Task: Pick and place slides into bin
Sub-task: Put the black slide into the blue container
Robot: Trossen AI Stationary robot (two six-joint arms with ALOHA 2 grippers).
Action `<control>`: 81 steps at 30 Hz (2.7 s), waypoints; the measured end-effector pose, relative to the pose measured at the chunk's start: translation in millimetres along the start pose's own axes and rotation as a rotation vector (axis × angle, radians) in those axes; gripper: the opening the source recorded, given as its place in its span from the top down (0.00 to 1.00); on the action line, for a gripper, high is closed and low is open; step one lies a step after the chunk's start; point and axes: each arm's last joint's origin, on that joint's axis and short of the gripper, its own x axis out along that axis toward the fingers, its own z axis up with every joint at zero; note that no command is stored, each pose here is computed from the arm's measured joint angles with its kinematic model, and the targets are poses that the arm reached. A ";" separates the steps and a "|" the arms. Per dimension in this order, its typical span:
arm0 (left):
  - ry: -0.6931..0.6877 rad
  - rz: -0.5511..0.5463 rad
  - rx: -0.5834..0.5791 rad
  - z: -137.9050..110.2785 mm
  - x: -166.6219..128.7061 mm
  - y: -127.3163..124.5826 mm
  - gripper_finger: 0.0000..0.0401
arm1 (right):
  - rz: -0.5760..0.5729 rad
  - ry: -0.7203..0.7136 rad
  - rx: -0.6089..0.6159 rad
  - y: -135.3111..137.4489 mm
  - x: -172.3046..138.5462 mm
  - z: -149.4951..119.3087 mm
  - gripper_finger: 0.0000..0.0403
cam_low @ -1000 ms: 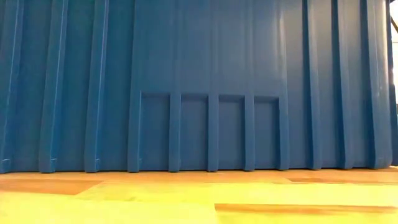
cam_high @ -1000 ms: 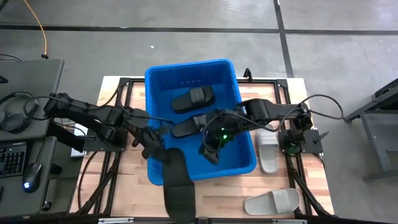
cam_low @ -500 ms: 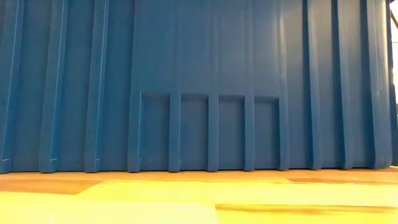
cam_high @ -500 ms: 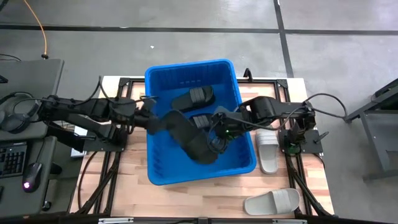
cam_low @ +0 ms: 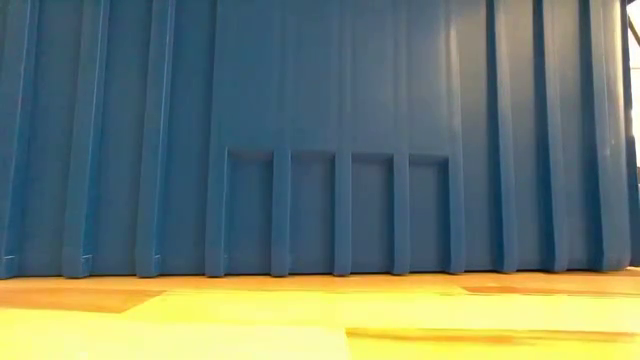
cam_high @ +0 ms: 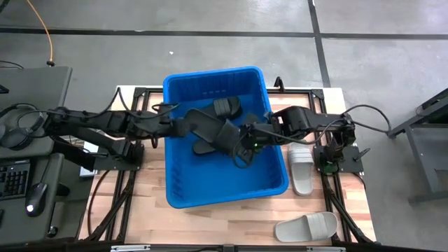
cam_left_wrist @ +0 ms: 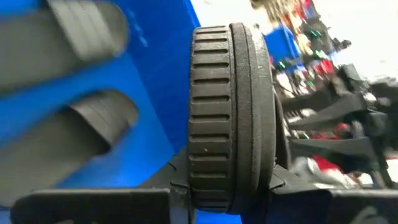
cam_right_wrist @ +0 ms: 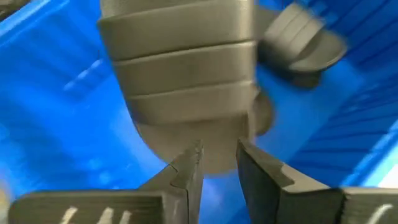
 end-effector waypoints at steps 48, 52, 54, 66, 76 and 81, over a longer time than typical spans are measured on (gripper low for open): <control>-0.327 -0.240 0.149 56.0 -108.3 16.6 0.85 | 0.366 -0.446 0.553 -36.6 -18.7 77.0 0.35; -0.356 -0.293 0.145 58.9 -110.8 10.9 0.85 | 0.371 -0.433 0.561 -33.0 -14.2 77.5 0.35; -0.368 -0.321 0.151 60.1 -112.1 8.3 0.85 | 0.362 -0.427 0.553 -30.5 -8.5 78.4 0.35; -0.383 -0.341 0.127 62.5 -115.7 7.5 0.85 | 0.411 -0.516 0.511 -18.8 -12.1 83.4 0.35; -0.407 -0.552 0.100 70.7 -131.7 -1.9 0.86 | 0.436 -0.507 0.428 -9.3 -12.3 79.8 0.35; -0.403 -0.520 0.096 69.8 -129.6 -0.8 0.86 | 0.416 -0.595 0.415 -8.4 -16.6 84.4 0.35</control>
